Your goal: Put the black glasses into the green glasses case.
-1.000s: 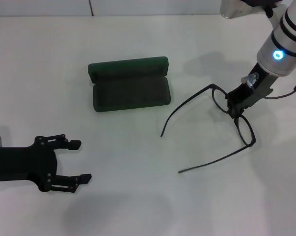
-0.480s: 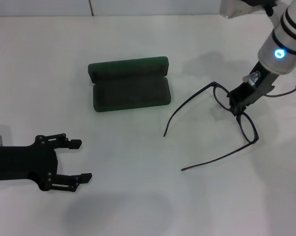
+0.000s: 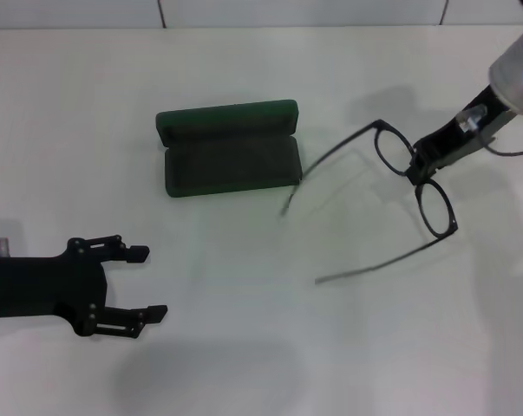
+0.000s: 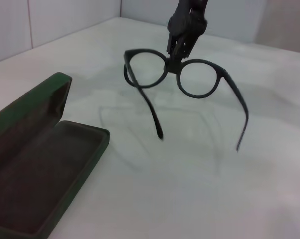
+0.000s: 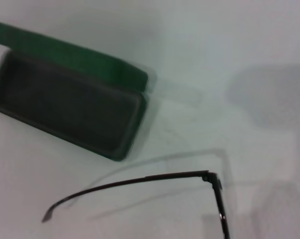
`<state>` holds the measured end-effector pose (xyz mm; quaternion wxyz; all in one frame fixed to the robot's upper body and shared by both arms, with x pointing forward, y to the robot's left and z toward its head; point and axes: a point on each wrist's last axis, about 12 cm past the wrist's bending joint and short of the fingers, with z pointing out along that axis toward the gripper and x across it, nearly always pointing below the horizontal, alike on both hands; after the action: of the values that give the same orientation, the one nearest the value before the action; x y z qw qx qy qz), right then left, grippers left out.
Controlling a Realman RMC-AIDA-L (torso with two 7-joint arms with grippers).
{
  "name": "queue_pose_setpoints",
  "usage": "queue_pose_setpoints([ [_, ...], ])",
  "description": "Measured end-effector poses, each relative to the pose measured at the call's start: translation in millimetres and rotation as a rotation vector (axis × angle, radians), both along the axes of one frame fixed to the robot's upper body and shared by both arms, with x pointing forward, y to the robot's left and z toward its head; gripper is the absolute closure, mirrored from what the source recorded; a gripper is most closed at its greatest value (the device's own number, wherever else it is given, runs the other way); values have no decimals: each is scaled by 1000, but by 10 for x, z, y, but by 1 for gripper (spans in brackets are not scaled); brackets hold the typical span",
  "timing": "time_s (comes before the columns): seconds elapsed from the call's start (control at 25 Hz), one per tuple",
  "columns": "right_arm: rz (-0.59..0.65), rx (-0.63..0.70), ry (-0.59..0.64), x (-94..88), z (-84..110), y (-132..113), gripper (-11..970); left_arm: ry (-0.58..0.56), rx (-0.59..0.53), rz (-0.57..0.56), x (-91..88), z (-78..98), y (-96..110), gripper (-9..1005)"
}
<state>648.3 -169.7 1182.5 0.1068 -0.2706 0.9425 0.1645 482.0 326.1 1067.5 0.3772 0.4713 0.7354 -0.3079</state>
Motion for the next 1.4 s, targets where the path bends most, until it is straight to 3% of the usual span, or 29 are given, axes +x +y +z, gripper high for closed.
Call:
queue_pose_setpoints([
  [0.24, -30, 237, -16, -31, 46, -408, 888, 22, -19, 10, 8, -2, -42, 102],
  [0.56, -66, 540, -144, -139, -123, -888, 888, 68, -75, -8, 79, -28, -209, 102],
  [1.0, 50, 543, -267, -106, -120, -762, 888, 161, -288, -56, 280, 30, -581, 120],
  [1.24, 160, 558, -375, -94, -63, -699, 888, 165, -353, -64, 306, 36, -715, 289],
  [1.4, 226, 632, -490, -109, 26, -682, 888, 200, -402, -59, 335, 34, -796, 472],
])
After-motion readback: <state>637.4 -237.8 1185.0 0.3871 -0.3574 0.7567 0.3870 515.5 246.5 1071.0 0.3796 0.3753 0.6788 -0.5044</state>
